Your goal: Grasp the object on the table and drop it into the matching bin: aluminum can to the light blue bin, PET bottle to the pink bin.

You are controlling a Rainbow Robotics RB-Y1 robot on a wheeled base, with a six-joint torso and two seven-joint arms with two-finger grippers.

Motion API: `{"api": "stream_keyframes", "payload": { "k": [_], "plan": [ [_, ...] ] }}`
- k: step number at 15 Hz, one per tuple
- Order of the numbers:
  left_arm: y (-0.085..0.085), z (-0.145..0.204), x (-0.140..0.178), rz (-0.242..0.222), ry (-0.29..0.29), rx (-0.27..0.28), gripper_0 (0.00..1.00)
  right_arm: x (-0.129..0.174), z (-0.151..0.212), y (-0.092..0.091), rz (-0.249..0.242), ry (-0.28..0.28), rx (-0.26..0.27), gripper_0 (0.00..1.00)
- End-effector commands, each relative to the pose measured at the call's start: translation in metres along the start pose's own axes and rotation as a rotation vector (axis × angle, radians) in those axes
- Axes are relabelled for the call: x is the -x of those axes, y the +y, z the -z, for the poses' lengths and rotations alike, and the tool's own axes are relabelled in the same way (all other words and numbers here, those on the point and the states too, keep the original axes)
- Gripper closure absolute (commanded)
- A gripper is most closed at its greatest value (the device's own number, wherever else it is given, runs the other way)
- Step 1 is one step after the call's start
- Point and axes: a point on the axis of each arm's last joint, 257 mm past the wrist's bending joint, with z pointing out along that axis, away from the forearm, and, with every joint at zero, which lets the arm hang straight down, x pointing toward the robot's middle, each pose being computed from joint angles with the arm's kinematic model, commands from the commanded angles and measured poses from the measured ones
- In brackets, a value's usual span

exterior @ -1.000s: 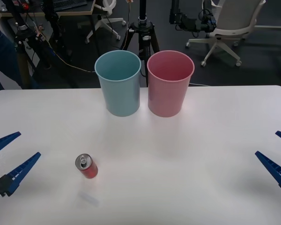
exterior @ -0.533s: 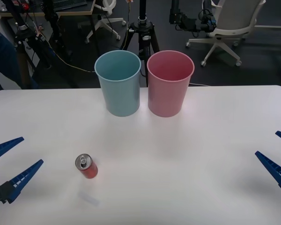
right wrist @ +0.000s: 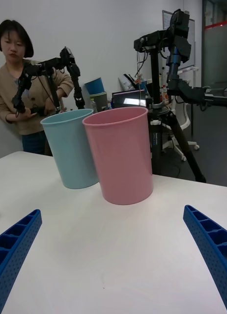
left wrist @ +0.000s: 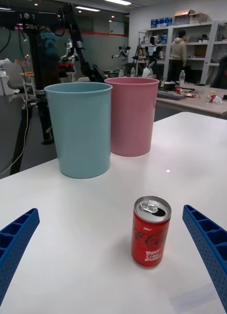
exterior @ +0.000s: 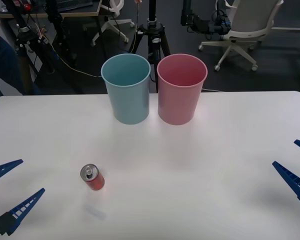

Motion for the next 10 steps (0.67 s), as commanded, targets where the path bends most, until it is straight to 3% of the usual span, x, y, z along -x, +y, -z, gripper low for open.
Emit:
{"api": "stream_keyframes", "payload": {
  "k": [1, 6, 10],
  "plan": [
    [-0.016, 0.003, -0.018, -0.030, 0.030, -0.030, 0.00, 0.000, 0.000, 0.000, 0.000, 0.000, 0.000, 0.00],
    [-0.022, -0.014, -0.067, -0.079, 0.066, -0.061, 0.00, 0.000, 0.000, 0.000, 0.000, 0.000, 0.000, 0.00],
    [-0.028, -0.031, -0.092, -0.057, 0.085, -0.095, 0.00, 0.000, 0.000, 0.000, 0.000, 0.000, 0.000, 0.00]
  ]
}}
